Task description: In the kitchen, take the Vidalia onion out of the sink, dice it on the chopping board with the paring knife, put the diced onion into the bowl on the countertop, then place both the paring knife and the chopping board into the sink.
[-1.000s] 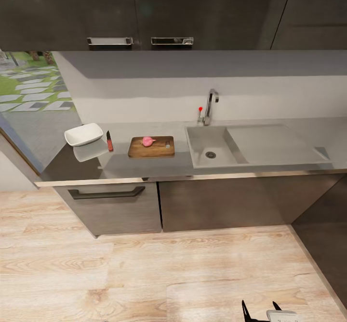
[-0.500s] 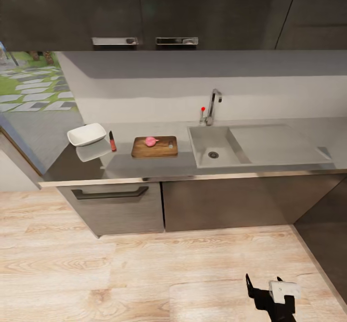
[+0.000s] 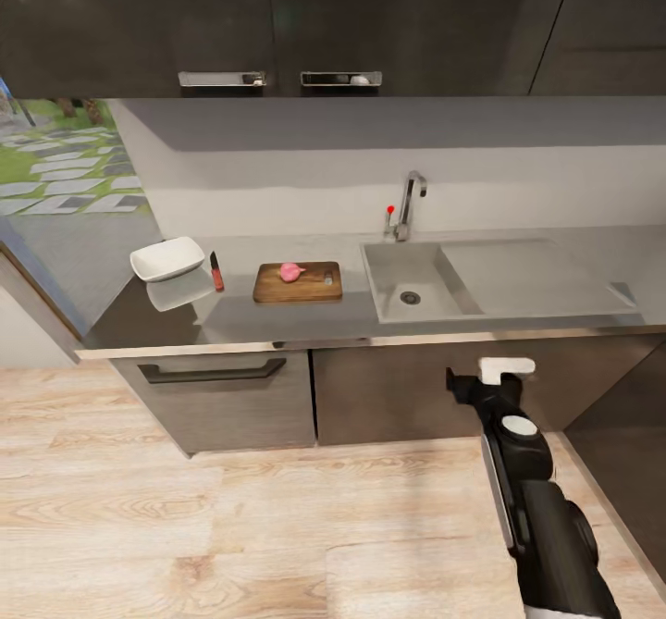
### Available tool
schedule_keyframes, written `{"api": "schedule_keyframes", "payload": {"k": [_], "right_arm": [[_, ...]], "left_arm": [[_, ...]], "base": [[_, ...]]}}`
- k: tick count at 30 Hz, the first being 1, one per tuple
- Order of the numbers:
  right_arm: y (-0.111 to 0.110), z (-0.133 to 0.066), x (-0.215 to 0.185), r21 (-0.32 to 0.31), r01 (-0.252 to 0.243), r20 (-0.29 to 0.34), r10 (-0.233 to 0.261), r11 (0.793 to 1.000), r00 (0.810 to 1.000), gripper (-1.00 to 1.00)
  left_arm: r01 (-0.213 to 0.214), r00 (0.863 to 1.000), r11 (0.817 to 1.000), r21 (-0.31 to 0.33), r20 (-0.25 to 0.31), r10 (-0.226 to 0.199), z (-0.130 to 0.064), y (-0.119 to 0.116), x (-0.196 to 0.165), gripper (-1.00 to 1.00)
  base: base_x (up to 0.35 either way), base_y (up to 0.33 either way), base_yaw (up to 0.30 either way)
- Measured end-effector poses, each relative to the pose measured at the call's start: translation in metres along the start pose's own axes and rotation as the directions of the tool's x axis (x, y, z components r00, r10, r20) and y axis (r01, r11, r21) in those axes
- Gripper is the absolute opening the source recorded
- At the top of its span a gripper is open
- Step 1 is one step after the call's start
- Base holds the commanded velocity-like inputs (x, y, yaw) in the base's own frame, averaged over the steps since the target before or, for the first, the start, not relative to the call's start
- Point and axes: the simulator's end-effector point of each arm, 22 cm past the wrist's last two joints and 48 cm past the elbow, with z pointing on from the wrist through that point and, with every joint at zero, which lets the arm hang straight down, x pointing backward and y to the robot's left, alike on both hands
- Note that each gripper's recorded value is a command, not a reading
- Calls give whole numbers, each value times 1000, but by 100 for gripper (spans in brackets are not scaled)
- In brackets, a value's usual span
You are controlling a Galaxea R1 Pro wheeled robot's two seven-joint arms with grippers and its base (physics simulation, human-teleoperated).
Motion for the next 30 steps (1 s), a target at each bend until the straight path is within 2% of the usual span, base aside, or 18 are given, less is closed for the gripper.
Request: {"api": "schedule_keyframes", "payload": {"k": [4, 7, 11, 14, 18, 20, 23, 26, 30], "right_arm": [[14, 10, -77, -1, 2, 28, -2, 1000, 1000, 100], [29, 12, -135, -21, -17, 56, 18, 1000, 998, 100], [49, 19, -179, -54, -30, 73, 34, 998, 997, 100], [64, 34, -194, -75, -16, 50, 20, 997, 999, 100], [84, 55, -196, -104, 13, -7, -14, 994, 1000, 100], [89, 59, -195, -117, 14, -21, -16, 993, 1000, 100], [98, 61, -195, -147, -5, -35, -1, 989, 999, 100], [110, 60, -196, -197, -50, -48, 41, 979, 998, 100], [114, 58, -205, -219, -69, -44, 61, 973, 997, 100]], "left_arm": [[0, 1000, 1000, 0, 0, 0, 0, 0, 0, 100], [0, 1000, 1000, 0, 0, 0, 0, 0, 0, 100], [0, 1000, 1000, 0, 0, 0, 0, 0, 0, 100], [0, 1000, 1000, 0, -1, 0, 0, 0, 0, 100], [1, 1000, 1000, 0, -2, -1, 0, 0, 1, 100], [0, 1000, 1000, -1, -2, 0, 0, 0, 1, 100], [1, 1000, 1000, -1, -4, -1, 0, 0, 2, 100], [1, 1000, 1000, -3, -14, -1, 0, 1, 7, 100], [1, 1000, 1000, -4, -18, -1, 0, 1, 9, 100]], "base": [[0, 114, 0], [0, 244, 0], [0, 275, 0], [0, 286, 0], [0, 290, 0], [0, 292, 0], [0, 292, 0], [0, 292, 0], [0, 292, 0]]}}
